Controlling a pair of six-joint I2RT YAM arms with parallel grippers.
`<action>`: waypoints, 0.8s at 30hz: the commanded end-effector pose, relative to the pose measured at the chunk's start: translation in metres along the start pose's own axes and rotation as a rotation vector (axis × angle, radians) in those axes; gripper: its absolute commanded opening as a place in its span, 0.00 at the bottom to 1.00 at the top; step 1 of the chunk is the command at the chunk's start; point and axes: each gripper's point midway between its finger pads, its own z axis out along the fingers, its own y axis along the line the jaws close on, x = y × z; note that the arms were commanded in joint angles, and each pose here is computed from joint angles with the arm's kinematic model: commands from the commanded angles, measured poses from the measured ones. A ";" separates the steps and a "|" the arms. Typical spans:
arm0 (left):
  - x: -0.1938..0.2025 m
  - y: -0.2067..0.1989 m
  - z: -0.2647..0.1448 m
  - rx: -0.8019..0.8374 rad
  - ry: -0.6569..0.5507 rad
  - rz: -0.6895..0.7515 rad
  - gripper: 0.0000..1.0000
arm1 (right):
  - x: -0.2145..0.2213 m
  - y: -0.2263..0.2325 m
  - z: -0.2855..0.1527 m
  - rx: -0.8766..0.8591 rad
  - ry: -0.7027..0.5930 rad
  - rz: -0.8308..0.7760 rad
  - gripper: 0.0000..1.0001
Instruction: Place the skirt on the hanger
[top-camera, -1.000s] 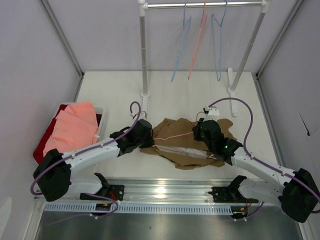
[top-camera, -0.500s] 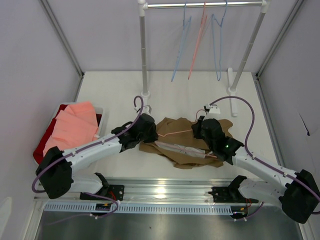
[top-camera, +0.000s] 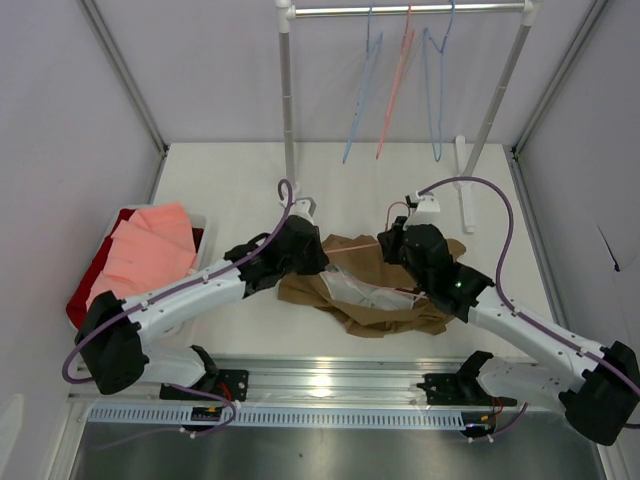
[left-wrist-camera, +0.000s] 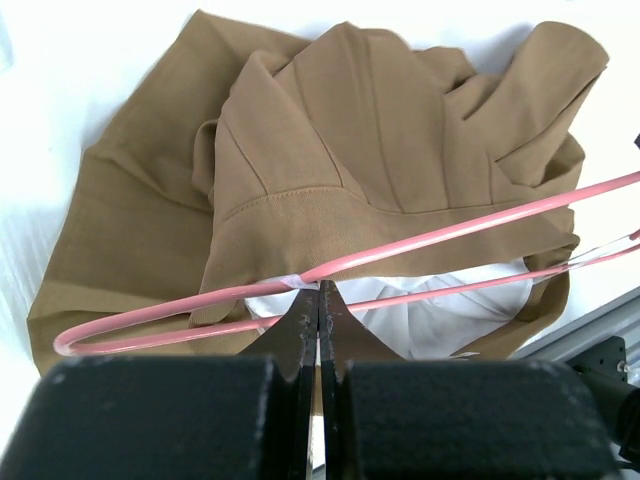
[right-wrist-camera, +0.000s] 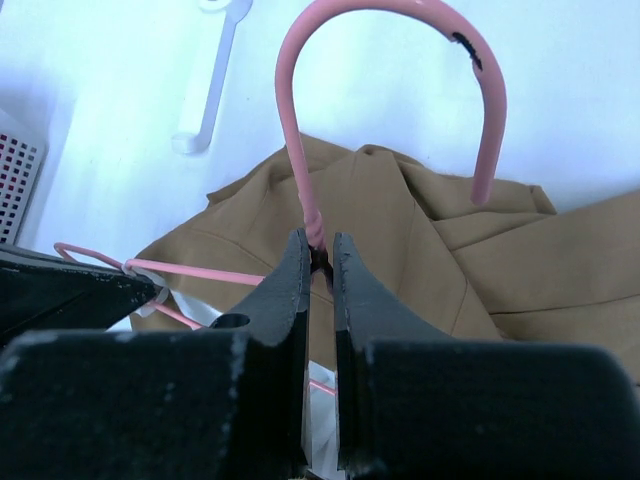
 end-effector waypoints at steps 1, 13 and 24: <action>-0.026 -0.029 -0.016 0.086 -0.058 0.029 0.00 | -0.046 0.024 -0.008 -0.052 -0.098 0.007 0.00; -0.089 -0.069 -0.092 0.280 -0.271 0.154 0.38 | -0.129 0.053 -0.045 -0.119 -0.216 -0.083 0.00; -0.133 -0.121 -0.185 0.549 -0.454 0.401 0.63 | -0.144 0.083 -0.066 -0.240 -0.227 -0.158 0.00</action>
